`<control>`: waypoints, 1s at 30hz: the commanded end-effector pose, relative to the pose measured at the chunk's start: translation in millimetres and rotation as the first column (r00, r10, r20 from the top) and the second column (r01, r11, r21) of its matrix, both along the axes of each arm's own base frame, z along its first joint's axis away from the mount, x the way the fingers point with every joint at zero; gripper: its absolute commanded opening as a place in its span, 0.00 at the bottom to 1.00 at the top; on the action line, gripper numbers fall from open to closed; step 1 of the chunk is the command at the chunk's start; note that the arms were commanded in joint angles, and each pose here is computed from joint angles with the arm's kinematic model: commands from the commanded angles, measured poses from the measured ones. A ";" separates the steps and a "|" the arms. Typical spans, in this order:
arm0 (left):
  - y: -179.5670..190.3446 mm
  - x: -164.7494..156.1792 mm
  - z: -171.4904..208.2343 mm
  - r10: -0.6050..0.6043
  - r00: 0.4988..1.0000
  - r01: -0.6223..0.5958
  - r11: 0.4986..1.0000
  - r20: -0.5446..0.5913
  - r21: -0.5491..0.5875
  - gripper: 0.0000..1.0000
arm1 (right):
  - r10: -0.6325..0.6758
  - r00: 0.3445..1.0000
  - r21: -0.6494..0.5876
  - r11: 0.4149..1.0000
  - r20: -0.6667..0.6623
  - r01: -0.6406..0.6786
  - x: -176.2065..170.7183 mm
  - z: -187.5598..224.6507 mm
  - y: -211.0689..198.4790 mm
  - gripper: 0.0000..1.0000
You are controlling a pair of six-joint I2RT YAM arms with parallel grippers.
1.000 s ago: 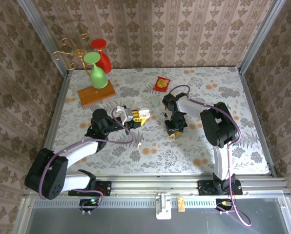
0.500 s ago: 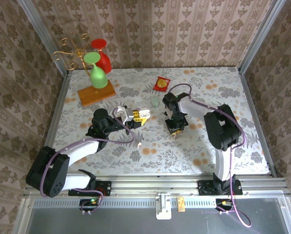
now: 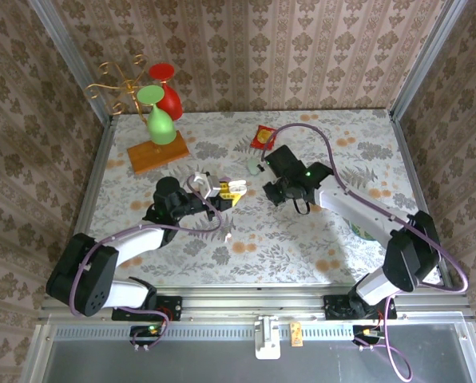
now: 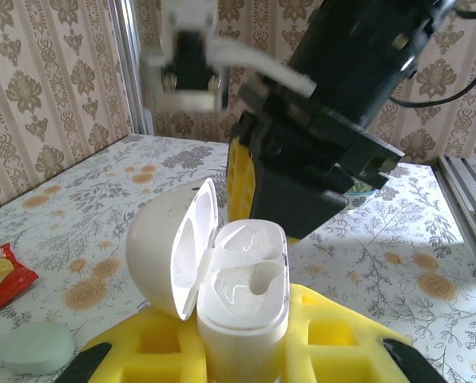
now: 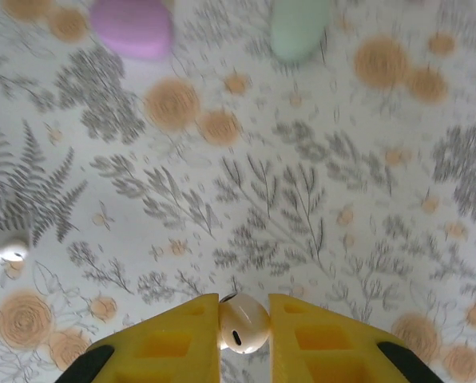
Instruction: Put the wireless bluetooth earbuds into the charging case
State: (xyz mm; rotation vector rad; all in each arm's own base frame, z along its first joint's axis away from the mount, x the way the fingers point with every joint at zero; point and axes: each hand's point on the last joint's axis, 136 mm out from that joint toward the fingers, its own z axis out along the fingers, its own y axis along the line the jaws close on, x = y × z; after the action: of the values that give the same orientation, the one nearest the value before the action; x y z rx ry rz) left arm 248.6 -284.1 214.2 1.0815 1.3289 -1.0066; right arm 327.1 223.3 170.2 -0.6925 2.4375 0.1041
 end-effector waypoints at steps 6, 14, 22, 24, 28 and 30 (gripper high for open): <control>1.5 16.0 4.3 0.033 0.998 -0.033 0.999 -0.049 -0.005 0.06 | 0.108 0.957 0.019 0.993 0.270 -0.118 4.1 67.3 26.0 0.18; -0.6 17.7 -0.3 0.021 0.994 -0.017 0.999 -0.112 0.036 0.08 | 0.186 0.918 0.057 0.974 0.351 -0.219 -0.8 103.7 56.9 0.18; -1.1 16.9 -2.3 0.017 0.989 -0.011 0.999 -0.145 0.037 0.08 | 0.239 0.899 0.064 0.958 0.366 -0.281 2.5 110.8 83.2 0.17; -1.2 17.2 -1.0 0.017 0.989 -0.012 0.999 -0.146 0.032 0.08 | 0.253 0.900 0.068 0.953 0.356 -0.295 1.9 108.2 87.8 0.17; -1.3 18.8 1.2 0.022 0.989 -0.019 1.000 -0.144 0.023 0.08 | 0.262 0.904 0.055 0.953 0.338 -0.297 3.9 100.0 91.1 0.18; -1.5 19.6 2.6 0.025 0.990 -0.022 1.000 -0.141 0.020 0.08 | 0.263 0.909 0.048 0.955 0.323 -0.294 4.0 95.4 90.8 0.17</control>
State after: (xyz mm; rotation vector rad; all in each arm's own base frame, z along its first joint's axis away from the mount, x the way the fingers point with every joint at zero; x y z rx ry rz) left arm 263.7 -283.8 203.7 1.0311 1.4953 -1.0609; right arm 331.2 305.1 256.2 -0.9154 2.0314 0.1864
